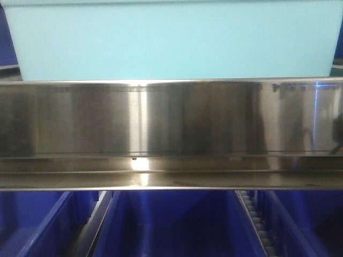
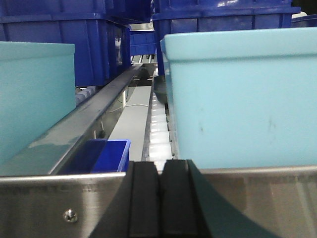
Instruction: Move two blue bins to right shelf middle
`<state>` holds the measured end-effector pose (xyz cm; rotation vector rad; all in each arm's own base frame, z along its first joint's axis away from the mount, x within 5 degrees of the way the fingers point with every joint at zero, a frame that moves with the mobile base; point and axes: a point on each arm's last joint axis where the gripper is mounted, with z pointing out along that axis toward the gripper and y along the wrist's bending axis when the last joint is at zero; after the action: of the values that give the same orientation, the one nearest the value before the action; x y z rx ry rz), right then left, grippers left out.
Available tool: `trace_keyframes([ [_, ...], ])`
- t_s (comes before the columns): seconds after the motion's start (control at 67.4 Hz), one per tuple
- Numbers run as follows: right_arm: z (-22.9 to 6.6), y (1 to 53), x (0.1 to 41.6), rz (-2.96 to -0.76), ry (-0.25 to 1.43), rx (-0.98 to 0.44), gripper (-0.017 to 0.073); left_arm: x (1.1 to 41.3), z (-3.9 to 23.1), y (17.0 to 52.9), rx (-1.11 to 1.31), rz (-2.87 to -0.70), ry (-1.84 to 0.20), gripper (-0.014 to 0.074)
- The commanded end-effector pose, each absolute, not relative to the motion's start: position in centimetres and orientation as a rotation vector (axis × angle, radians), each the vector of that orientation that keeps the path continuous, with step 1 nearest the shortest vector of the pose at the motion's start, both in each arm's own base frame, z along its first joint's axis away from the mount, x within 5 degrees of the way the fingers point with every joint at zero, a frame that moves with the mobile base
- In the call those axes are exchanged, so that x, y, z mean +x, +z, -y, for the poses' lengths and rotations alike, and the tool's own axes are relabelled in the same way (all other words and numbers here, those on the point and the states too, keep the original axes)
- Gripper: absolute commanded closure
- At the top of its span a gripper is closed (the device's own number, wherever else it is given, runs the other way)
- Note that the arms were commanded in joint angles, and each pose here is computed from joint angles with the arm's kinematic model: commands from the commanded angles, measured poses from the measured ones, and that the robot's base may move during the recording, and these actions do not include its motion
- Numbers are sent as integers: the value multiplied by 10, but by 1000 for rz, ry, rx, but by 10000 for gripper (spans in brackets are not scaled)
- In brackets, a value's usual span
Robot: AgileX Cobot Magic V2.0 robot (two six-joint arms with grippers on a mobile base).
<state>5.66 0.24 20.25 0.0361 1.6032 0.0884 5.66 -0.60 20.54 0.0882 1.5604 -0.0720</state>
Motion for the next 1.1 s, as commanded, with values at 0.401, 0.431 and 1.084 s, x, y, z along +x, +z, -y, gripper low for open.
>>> trace_keyframes([
  [0.401,-2,205,56,-1579,89,38,721,56,6,209,79,-1524,-74,704],
  [0.431,-2,205,56,-1579,89,38,721,56,6,211,78,-1511,-74,704],
  [1.084,0,229,54,-1362,78,50,721,51,3,241,23,-1284,-98,704],
])
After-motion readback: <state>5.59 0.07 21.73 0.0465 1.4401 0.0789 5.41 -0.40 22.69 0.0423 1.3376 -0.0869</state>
